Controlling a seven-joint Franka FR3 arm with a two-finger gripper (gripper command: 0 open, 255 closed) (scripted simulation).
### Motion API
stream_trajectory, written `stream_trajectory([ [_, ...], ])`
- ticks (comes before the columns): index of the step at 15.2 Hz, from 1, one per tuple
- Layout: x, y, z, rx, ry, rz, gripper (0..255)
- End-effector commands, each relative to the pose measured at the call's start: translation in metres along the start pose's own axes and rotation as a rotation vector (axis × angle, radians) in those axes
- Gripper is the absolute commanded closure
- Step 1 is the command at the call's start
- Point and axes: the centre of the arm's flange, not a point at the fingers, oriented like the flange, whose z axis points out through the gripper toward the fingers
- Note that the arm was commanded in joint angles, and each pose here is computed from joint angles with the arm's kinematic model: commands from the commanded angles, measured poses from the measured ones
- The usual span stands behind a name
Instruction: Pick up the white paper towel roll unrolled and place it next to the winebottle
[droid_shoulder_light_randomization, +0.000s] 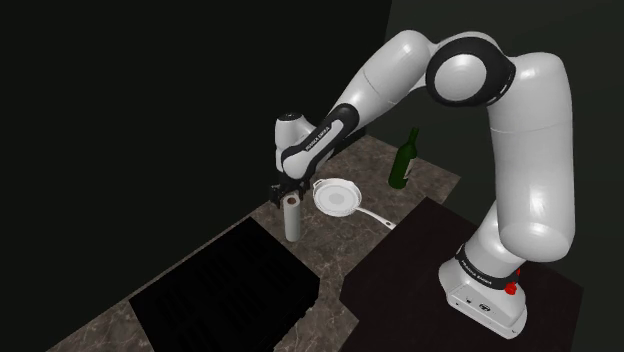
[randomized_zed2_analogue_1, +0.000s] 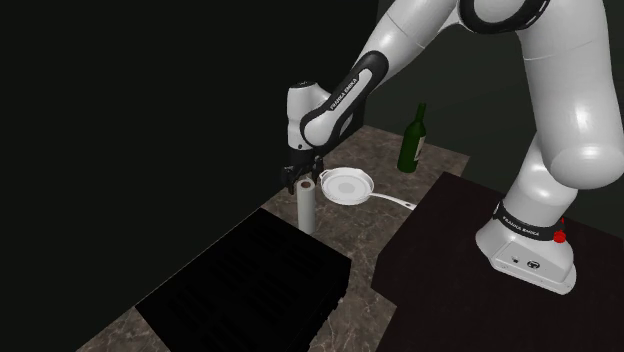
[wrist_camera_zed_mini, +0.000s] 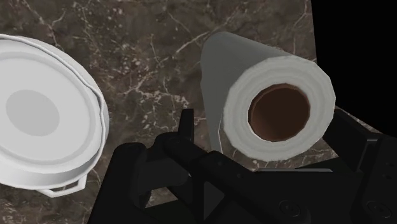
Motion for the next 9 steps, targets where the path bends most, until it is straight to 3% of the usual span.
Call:
stream_trajectory([
  [1,0.0004,0.0001,0.0018,0.000,0.000,0.000,0],
  [7,0.0004,0.0001,0.0018,0.000,0.000,0.000,0],
  [8,0.0004,0.0001,0.0018,0.000,0.000,0.000,255],
  [9,0.0004,0.0001,0.0018,0.000,0.000,0.000,255],
])
